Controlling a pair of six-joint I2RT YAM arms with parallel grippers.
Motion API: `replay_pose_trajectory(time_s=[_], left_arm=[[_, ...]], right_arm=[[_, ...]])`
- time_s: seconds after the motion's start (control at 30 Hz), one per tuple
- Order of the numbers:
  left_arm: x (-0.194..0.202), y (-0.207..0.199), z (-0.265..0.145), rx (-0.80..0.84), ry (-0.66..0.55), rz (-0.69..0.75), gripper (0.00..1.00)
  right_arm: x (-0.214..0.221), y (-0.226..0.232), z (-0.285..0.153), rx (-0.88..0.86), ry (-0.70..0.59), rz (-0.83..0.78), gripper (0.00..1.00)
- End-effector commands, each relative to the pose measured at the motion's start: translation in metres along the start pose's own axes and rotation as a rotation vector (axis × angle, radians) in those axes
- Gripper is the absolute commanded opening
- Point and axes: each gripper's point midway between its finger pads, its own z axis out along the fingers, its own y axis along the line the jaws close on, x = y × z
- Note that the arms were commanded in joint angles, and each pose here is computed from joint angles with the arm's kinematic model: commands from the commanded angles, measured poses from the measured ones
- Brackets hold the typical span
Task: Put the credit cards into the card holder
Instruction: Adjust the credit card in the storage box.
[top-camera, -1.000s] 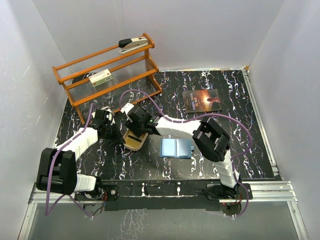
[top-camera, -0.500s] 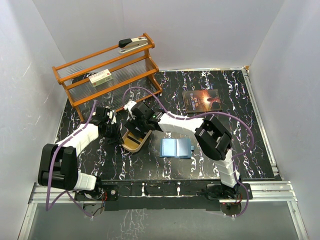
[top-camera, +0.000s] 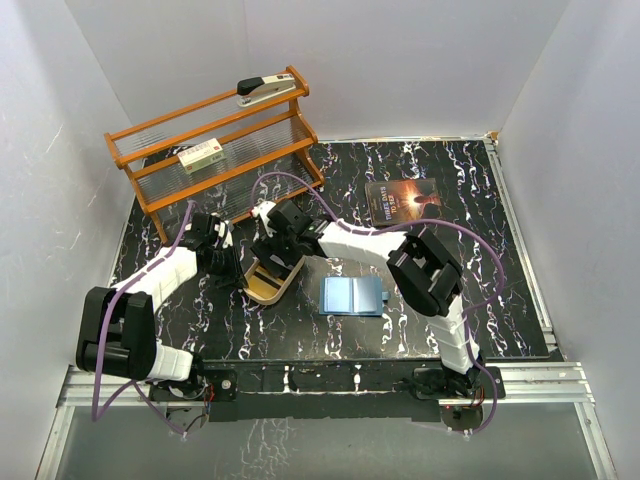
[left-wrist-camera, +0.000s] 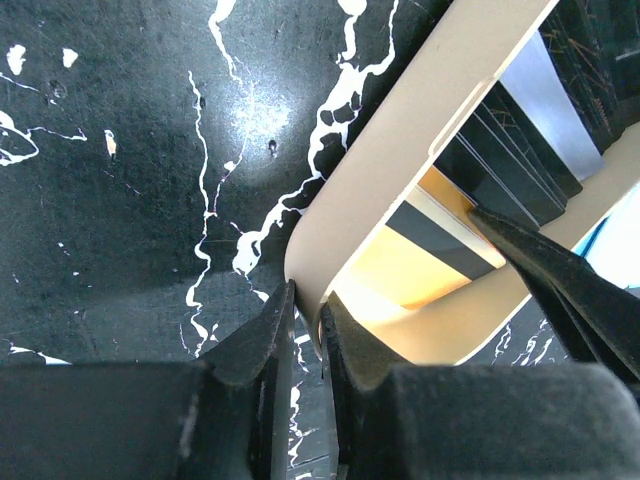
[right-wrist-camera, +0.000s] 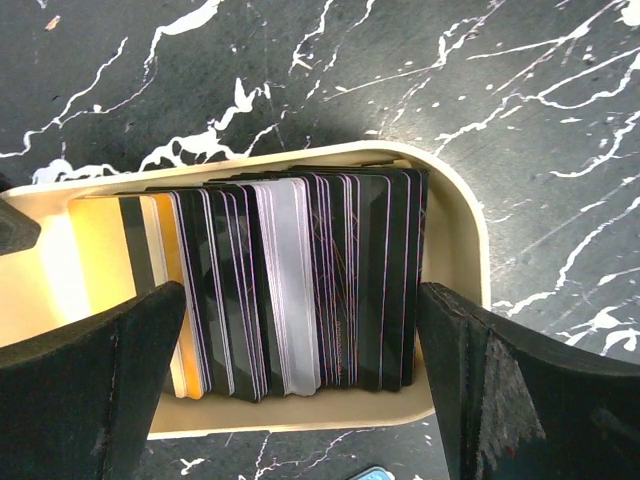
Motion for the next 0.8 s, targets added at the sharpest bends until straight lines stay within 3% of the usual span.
replay_pose_trajectory(time_s=[0.0,0.27,0.77], left_arm=[[-0.006,-0.012,0.001,0.058,-0.013,-0.018,0.0],[-0.008,-0.013,0.004,0.06,-0.033,-0.069,0.0],[-0.01,-0.017,0.008,0.077,-0.047,-0.12,0.0]], right_arm=[[-0.005,0.018,0.001,-0.131,-0.006,0.042,0.98],[-0.017,0.047,-0.018,-0.357,-0.043,0.113,0.96],[-0.028,0.071,-0.044,-0.497,-0.081,0.159,0.92]])
